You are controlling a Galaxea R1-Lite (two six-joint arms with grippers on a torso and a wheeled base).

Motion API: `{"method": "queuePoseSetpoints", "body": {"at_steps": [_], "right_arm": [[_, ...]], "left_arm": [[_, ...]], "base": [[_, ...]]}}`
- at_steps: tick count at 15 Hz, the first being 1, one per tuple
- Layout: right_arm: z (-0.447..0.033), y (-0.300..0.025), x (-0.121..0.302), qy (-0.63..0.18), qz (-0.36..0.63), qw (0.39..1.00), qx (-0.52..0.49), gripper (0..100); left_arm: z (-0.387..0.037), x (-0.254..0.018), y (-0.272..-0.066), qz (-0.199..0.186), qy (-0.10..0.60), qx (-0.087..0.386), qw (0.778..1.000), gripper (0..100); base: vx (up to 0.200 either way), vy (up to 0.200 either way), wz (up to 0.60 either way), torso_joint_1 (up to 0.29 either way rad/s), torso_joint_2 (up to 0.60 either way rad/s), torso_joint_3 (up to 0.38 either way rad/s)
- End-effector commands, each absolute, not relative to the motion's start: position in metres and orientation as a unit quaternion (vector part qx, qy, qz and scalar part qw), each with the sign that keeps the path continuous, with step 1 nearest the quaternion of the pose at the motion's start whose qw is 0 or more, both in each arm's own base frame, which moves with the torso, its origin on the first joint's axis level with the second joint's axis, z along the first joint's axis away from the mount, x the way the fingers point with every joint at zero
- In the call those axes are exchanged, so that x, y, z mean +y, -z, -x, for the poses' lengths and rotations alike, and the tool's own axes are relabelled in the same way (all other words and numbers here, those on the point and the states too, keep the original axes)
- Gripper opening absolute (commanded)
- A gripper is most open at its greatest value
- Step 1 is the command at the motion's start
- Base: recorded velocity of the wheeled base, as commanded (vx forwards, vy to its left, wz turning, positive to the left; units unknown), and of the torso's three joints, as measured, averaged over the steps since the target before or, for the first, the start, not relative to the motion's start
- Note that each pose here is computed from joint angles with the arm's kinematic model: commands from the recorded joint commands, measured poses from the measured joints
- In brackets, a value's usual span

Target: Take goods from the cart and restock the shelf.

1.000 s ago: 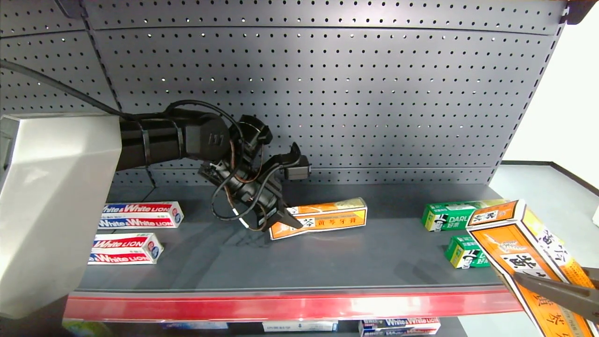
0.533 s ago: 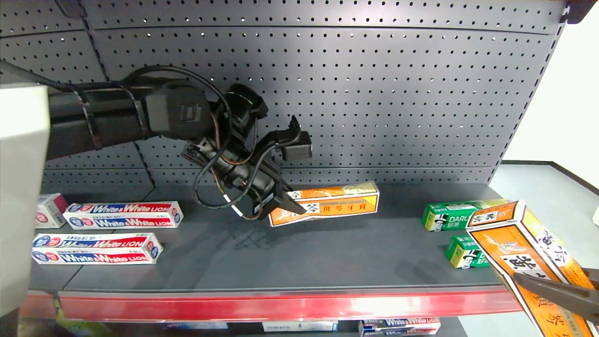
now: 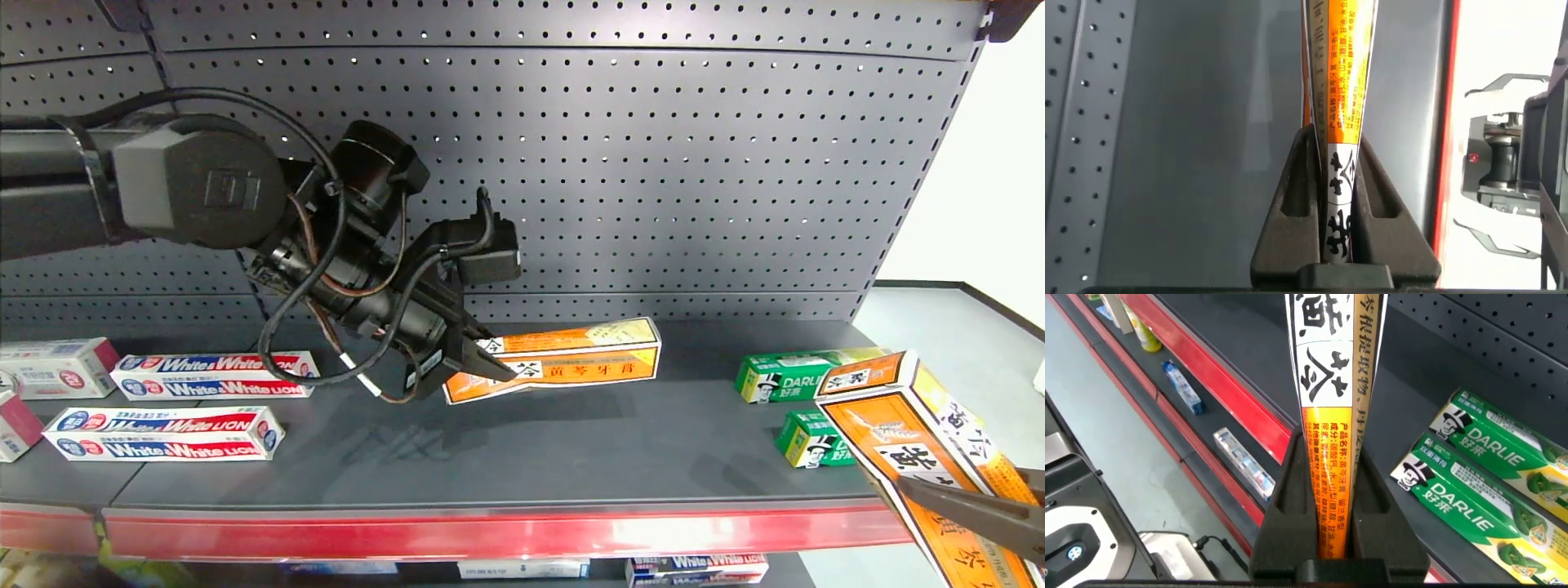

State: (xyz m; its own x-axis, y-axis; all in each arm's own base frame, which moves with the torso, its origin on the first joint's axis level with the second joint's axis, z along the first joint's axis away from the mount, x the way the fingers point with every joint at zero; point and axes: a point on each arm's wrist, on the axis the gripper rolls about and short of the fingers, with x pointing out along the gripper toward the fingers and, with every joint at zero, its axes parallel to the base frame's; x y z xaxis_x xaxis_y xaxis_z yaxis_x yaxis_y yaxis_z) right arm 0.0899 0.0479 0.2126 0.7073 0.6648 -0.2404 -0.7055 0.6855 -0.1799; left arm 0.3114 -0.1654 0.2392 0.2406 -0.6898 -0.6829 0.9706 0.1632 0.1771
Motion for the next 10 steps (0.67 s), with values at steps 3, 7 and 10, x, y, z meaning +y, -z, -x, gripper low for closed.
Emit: {"method": "queuePoseSetpoints", "body": {"at_steps": [3, 7, 10], "right_arm": [[-0.089, -0.211, 0.047, -0.375, 0.131, 0.914, 0.079, 0], [-0.088, -0.211, 0.047, -0.373, 0.131, 0.915, 0.079, 0], [-0.087, -0.209, 0.046, -0.373, 0.131, 0.915, 0.079, 0]], "left_arm": [[-0.286, -0.152, -0.231, -0.303, 0.548, 0.215, 0.750, 0], [-0.261, -0.140, -0.224, -0.299, 0.547, 0.223, 0.750, 0], [-0.248, -0.139, -0.222, -0.300, 0.555, 0.227, 0.742, 0]], "base": [[0.000, 0.000, 0.00, 0.000, 0.00, 0.000], [0.000, 0.000, 0.00, 0.000, 0.00, 0.000], [0.000, 0.000, 0.00, 0.000, 0.00, 0.000]]}}
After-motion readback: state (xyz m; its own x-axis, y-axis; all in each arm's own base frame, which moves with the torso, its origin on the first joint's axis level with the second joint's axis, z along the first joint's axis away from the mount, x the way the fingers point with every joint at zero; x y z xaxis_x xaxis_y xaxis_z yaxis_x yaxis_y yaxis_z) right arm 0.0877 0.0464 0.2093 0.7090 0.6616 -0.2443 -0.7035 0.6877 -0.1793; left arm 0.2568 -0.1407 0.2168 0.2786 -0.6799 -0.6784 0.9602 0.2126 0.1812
